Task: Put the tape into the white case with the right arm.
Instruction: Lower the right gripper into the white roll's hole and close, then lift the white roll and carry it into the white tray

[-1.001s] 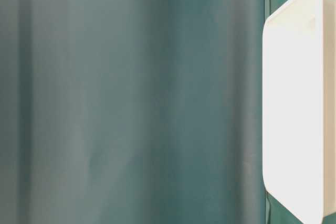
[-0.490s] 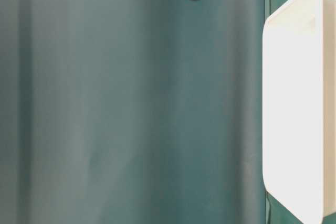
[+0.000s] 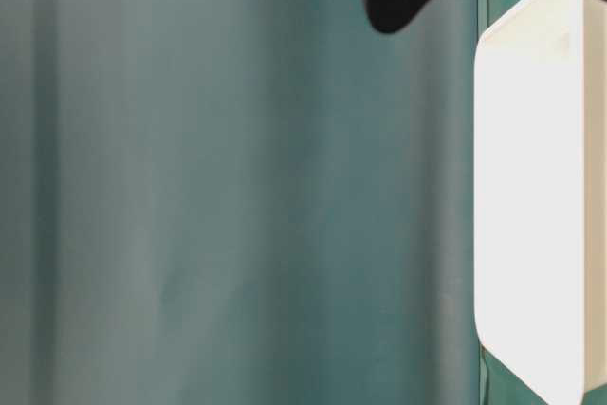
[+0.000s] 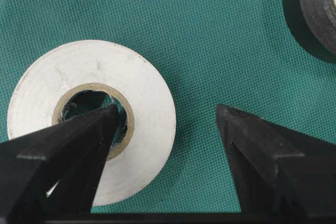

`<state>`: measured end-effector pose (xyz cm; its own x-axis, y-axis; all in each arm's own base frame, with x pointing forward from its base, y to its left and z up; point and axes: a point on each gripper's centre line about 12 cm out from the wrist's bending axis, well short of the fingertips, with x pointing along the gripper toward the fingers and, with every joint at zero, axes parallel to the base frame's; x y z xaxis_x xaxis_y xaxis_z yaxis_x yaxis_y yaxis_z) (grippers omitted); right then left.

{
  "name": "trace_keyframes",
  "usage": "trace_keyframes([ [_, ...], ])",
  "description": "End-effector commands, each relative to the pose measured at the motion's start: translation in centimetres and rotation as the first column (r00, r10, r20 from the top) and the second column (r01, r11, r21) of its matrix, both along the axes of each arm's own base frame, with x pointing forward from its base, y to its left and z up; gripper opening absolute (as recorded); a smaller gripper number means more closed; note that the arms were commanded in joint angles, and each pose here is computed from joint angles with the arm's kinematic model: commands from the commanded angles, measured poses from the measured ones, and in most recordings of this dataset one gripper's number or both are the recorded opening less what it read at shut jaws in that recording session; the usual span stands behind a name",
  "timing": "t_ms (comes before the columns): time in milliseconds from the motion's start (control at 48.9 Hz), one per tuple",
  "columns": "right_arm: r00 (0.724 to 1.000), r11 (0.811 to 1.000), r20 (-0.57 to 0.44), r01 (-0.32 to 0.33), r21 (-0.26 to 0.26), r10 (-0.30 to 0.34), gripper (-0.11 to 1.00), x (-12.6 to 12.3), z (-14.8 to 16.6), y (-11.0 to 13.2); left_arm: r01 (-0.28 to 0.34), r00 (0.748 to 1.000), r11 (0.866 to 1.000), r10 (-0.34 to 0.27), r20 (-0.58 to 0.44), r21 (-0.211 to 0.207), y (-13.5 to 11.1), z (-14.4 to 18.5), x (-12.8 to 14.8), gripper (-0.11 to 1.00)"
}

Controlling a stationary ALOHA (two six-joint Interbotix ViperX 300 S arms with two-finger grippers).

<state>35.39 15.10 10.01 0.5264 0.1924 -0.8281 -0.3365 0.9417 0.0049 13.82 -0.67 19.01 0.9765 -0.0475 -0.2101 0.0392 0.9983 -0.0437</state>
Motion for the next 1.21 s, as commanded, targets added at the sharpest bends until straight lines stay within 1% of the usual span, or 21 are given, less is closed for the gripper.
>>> trace_keyframes([
  [0, 0.999, 1.0, 0.034, -0.006, 0.013, 0.005, 0.37, 0.5, 1.2, 0.4, 0.0, 1.0, 1.0, 0.0, 0.006, -0.002, 0.0, 0.3, 0.1, 0.0],
  [41, 1.0, 1.0, 0.028, -0.005, 0.009, 0.005, 0.3, 0.5, 1.1, 0.3, 0.0, 1.0, 1.0, 0.0, 0.006, -0.002, 0.0, 0.3, 0.1, 0.0],
  [123, 1.0, 1.0, 0.019, -0.004, 0.003, 0.004, 0.13, 0.4, 1.0, 0.3, 0.0, 1.0, 1.0, 0.0, 0.006, -0.002, 0.0, 0.3, 0.1, 0.0],
  [204, 1.0, 1.0, 0.016, -0.002, 0.002, 0.002, 0.02, 0.4, 1.1, 0.2, 0.0, 1.0, 1.0, 0.0, 0.006, -0.002, 0.0, 0.3, 0.1, 0.0],
  [511, 1.0, 1.0, 0.03, -0.003, 0.015, 0.002, 0.02, 0.7, 1.8, 0.8, 0.0, 1.0, 1.0, 0.0, 0.006, -0.002, 0.0, 0.3, 0.1, 0.0],
  [736, 1.0, 1.0, 0.023, 0.01, -0.005, -0.01, 0.02, 0.4, 5.0, 0.6, 0.0, 1.0, 1.0, 0.0, 0.006, -0.002, 0.0, 0.3, 0.1, 0.0],
  [858, 0.999, 1.0, 0.044, 0.016, 0.002, -0.016, 0.02, 0.2, 6.7, 0.4, -0.001, 1.0, 1.0, 0.001, 0.006, -0.003, 0.0, 0.3, 0.1, 0.0],
  [981, 0.998, 1.0, 0.06, 0.015, 0.007, -0.015, 0.02, 0.1, 7.3, 0.4, 0.0, 1.0, 1.0, 0.0, 0.005, -0.002, 0.0, 0.3, 0.1, 0.0],
  [1063, 0.998, 1.0, 0.061, 0.023, 0.005, -0.023, 0.02, 0.3, 7.3, 0.1, 0.0, 1.0, 1.0, 0.0, 0.006, -0.002, 0.0, 0.3, 0.1, 0.0],
  [1185, 0.996, 0.998, 0.058, 0.065, 0.004, -0.065, 0.02, 0.8, 7.4, -1.5, 0.0, 1.0, 1.0, 0.0, 0.005, -0.002, 0.0, 0.3, 0.1, 0.0],
])
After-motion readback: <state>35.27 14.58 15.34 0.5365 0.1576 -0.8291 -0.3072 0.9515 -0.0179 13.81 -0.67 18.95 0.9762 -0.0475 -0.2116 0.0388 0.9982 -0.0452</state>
